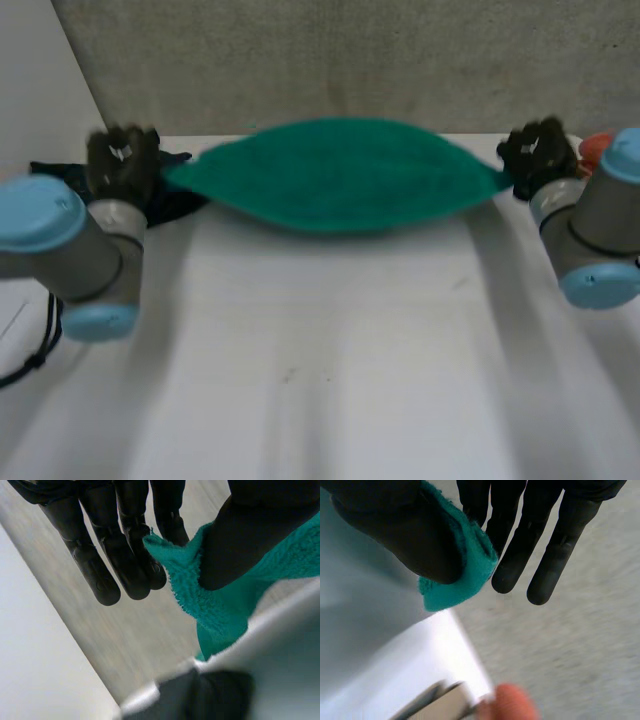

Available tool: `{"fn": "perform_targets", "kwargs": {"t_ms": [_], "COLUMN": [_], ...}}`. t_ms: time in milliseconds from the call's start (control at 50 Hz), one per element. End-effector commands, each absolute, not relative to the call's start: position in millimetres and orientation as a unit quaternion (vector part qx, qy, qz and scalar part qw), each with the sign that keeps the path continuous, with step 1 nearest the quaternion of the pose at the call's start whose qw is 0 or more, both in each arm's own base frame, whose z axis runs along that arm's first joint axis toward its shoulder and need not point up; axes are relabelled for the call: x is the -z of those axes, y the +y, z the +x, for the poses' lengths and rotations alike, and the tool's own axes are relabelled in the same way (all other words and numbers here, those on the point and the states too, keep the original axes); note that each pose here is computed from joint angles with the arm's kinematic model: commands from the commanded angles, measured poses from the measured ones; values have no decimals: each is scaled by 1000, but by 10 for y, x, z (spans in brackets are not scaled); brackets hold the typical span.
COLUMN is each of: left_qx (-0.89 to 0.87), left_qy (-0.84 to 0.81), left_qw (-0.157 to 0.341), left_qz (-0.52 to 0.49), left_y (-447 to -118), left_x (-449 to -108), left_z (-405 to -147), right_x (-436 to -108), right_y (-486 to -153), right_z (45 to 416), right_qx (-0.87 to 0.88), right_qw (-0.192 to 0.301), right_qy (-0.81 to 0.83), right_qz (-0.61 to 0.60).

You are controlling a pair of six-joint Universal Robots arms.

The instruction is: Fold the laundry.

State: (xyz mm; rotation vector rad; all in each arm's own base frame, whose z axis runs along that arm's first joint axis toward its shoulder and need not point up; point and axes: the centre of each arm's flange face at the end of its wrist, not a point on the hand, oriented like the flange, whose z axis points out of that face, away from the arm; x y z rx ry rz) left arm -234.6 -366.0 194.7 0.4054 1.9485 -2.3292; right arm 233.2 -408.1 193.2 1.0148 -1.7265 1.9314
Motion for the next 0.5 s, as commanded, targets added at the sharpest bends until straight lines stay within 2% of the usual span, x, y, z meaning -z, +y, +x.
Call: {"fn": "perform_targets", "kwargs": {"t_ms": [20,100,120,200,340,420,500], "left_qx": [690,652,625,581,491,478,503], "left_qy": [695,713,727,750,795,792,774], "left_qw": [66,102,116,126,116,99,86], "left_qz": [191,238,261,290,336,366,374], "left_y": [-3270,-2953,-2789,-2432,-1740,-1607,-1694], "left_x": [-1468,-1515,-1525,-1628,-1692,-1738,-1793], "left_z": [-2301,-2173,-2101,-1976,-1803,-1811,-1885], "right_x": [-1529,-1497,-1503,-1530,-1664,-1649,-1702], "right_y": [-3738,-3464,-3400,-3088,-2461,-2343,-2423], "right_z": [2247,2068,1997,1755,1442,1309,1312], "right_qx": [-581,-514,-498,-449,-365,-328,-348], "right_qw": [151,139,138,141,197,208,215], "right_qy": [-690,-737,-748,-774,-751,-747,-747], "right_qz": [403,417,416,424,514,539,525]}}
